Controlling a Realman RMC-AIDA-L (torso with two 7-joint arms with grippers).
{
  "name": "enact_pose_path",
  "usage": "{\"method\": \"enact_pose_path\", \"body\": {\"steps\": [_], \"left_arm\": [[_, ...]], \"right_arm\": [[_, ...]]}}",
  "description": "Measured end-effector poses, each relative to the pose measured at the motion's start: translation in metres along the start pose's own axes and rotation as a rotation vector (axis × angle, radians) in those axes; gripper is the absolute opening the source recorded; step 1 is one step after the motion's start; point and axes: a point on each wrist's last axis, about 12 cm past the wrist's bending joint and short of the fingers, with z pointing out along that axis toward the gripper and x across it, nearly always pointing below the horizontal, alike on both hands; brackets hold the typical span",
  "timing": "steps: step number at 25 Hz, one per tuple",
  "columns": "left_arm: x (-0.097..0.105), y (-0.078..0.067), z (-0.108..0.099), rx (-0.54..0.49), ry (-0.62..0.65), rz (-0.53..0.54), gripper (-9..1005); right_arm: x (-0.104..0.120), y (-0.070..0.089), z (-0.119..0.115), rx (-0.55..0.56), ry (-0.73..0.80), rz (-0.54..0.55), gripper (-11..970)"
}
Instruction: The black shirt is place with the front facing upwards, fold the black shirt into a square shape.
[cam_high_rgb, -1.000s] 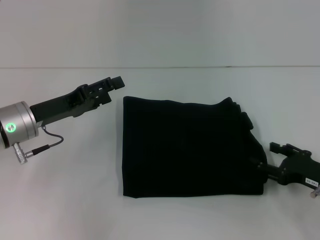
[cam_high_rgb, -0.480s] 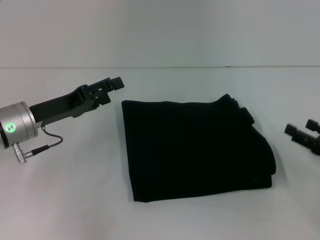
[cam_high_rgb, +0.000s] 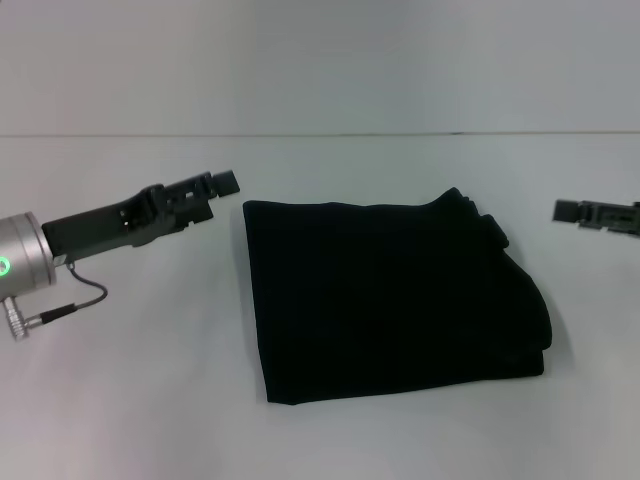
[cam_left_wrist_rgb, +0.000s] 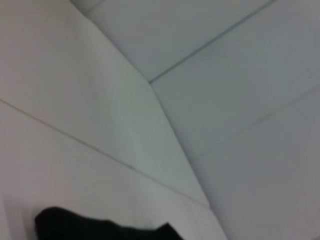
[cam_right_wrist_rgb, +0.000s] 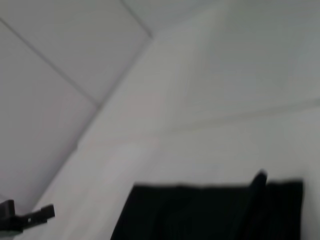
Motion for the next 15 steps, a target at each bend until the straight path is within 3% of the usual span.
{"method": "enact_pose_path", "body": {"steps": [3,9,15], "left_arm": [[0.000,-0.001,-0.003,-0.003,0.040,0.034,933],[0.002,-0.008,-0.016,0.043,0.210,0.216,934],[0.011,-0.010,-0.025,0.088,0.243,0.356,933]], "right_arm": [[-0.013,0.008,0.009,0.029,0.108,0.042,848],[-0.036,0.035,0.036,0.095,0.308,0.051,848],[-0.038,0.043,0.060,0.189,0.372,0.054,847]]}}
